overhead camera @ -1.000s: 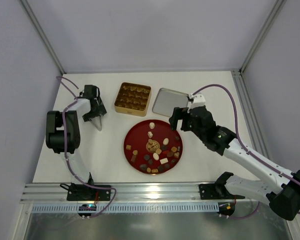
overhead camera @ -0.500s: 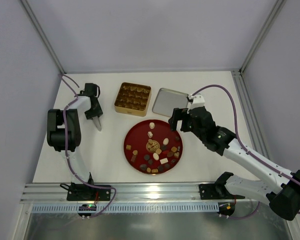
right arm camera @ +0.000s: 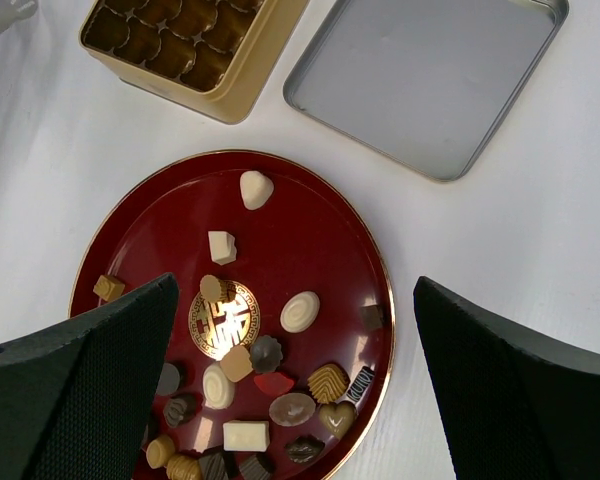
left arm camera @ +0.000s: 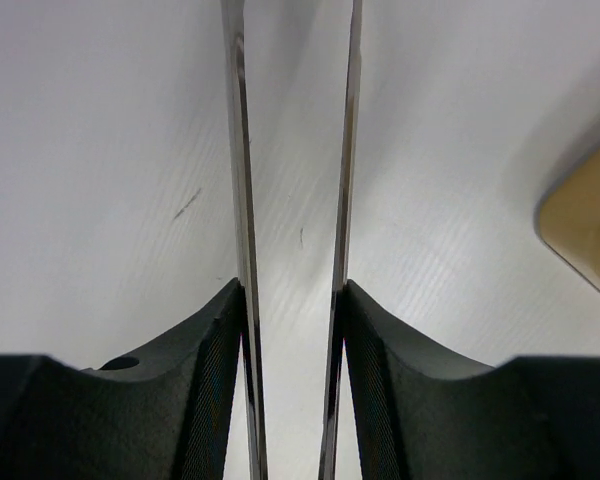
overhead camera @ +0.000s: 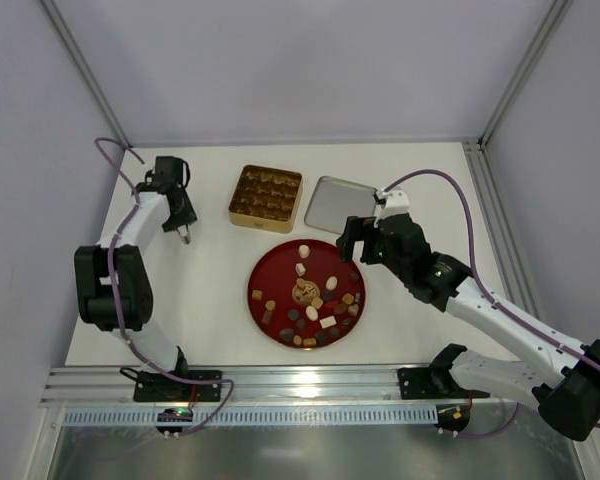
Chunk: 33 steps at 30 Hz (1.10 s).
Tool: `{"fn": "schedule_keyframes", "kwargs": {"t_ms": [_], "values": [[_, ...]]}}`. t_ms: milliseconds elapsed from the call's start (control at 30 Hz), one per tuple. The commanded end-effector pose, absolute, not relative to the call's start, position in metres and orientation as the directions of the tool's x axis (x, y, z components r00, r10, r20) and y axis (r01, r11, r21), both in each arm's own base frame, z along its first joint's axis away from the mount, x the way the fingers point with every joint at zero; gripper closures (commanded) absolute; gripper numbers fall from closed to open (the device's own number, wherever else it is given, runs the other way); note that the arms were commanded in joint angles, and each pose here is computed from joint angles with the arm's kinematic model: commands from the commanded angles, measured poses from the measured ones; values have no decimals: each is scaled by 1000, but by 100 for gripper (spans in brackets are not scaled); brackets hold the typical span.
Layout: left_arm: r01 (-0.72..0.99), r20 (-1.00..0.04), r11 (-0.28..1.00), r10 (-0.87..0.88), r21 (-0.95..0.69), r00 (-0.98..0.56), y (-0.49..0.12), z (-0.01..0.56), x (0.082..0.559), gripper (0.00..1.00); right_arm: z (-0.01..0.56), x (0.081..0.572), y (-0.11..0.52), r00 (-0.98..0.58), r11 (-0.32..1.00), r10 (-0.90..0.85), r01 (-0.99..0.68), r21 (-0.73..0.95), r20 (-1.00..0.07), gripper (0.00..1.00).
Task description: Pack the chocolate
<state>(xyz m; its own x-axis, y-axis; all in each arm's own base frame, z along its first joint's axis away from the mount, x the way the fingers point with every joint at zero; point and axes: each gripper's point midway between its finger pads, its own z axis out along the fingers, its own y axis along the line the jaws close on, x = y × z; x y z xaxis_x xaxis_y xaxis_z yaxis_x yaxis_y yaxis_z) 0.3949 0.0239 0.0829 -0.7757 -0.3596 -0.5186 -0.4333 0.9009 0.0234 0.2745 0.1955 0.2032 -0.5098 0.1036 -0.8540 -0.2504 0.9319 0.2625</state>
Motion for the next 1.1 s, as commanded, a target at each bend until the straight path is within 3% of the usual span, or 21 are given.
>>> {"fn": "schedule_keyframes", "kwargs": {"t_ms": [0,333,1067], "values": [[-445,-596,896,-360,-6,-718,25,137,385,57,220,283,202,-469,922,137,-262,285,-873,0],[-380,-635,921,-344,-86,-691,4,189,343,56,222,286,206,-471,922,126,-268,278,-873,0],[94,-664,969,-86,-230,-743,-108,267,238,57,239,295,199,-467,937,136,-227,267,-874,0]]}}
